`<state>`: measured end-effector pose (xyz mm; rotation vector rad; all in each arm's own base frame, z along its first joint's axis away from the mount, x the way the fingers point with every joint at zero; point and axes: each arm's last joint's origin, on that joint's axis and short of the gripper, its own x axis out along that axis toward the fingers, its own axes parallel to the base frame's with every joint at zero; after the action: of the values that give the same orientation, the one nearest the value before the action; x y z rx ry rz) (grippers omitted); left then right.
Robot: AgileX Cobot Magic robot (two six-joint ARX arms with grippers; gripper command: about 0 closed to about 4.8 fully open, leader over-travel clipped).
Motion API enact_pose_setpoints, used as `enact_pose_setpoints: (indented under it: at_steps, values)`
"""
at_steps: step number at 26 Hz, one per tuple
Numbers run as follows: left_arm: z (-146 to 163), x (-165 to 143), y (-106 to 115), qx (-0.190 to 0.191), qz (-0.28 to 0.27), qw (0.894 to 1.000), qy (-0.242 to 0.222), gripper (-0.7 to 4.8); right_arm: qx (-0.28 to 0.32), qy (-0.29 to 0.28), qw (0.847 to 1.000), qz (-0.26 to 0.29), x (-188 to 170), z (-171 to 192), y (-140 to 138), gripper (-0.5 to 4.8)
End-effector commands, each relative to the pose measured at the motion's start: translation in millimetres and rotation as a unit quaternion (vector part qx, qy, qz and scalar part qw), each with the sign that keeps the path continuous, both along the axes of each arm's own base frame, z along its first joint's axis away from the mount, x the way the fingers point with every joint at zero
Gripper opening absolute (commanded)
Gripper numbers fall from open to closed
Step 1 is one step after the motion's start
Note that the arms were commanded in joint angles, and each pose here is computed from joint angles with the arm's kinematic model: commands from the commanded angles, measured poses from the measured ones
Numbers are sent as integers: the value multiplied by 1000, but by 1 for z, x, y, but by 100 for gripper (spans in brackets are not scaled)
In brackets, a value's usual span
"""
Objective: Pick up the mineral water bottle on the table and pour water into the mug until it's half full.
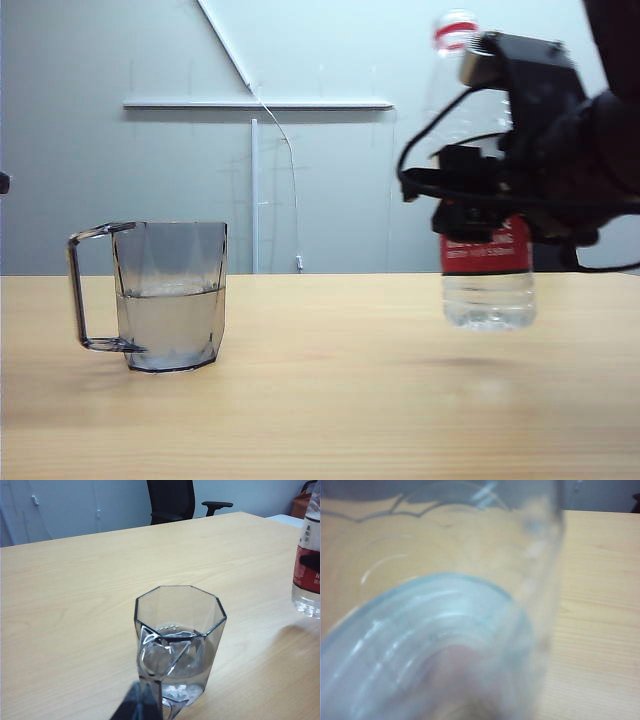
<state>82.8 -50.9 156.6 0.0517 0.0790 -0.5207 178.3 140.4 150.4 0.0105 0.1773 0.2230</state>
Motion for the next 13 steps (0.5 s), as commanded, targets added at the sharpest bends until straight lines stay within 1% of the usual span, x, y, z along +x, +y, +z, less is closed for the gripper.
enact_pose_setpoints:
  at_steps: [1,8,11,12,13]
  values:
    - [2,1,1,-4,5,1000,-4,-2,39,-21,999,-16,1,3,-7,208]
    - [2,4,8,-4,46,999,-4,-2,35,-11,999,-16,1,-3,-9,211]
    - [2,6,11,-4,64,998,-4,-2,59,-8,998,-14,4,-10,-7,212]
    - [2,6,12,-4,67,998,-4,-2,61,-11,998,-13,5,-12,-6,221]
    - [2,6,12,-4,70,998,-4,-2,63,-12,998,-13,6,-14,-5,254]
